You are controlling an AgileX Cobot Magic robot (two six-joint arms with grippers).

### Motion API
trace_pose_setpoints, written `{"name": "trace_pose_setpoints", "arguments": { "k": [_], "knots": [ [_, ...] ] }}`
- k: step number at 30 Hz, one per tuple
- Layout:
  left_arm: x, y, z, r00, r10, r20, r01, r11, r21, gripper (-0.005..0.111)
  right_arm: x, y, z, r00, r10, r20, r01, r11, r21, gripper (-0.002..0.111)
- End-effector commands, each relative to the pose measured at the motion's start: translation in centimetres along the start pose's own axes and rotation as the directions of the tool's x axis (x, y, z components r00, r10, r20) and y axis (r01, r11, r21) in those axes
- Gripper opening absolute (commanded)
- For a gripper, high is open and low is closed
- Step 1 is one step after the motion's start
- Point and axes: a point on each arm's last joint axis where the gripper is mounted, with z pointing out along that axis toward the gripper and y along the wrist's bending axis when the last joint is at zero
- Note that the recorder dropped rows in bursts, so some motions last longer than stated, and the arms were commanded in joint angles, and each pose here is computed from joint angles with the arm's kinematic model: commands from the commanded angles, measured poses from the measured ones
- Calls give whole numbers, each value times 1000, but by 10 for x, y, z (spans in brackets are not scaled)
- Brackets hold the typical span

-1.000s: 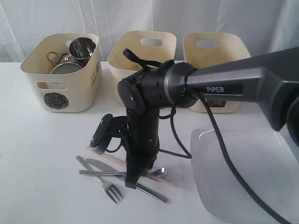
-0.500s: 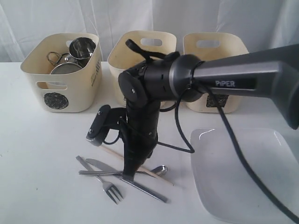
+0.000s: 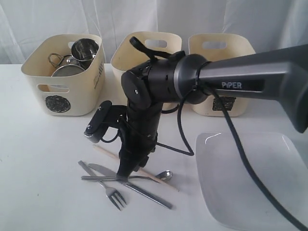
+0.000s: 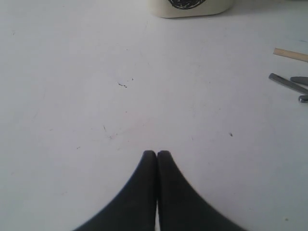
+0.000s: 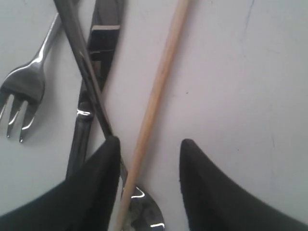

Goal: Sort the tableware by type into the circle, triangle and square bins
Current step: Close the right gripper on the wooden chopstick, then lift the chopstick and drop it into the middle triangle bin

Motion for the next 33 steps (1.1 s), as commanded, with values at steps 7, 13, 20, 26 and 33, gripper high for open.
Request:
{"name": "trace_pose_setpoints", "arguments": {
  "k": [7, 13, 20, 26, 33],
  "knots": [
    [3, -1, 1, 1000, -7, -15, 7, 1000, 5, 0, -2, -3, 24, 999, 53, 11, -53, 998, 21, 44],
    [3, -1, 1, 1000, -7, -15, 7, 1000, 5, 0, -2, -4, 33, 999, 53, 9, -53, 998, 20, 44],
    [3, -1, 1, 1000, -7, -15, 7, 1000, 5, 0, -1, -3, 46, 999, 53, -8, -53, 998, 13, 34],
    [3, -1, 1, 1000, -7, -15, 7, 1000, 5, 0, -1, -4, 44, 999, 34, -6, -34, 999, 20, 0],
    [3, -1, 1, 1000, -7, -15, 7, 1000, 5, 0, -38, -20, -84, 920, 39, 391, -118, 977, 180, 0]
  ]
}}
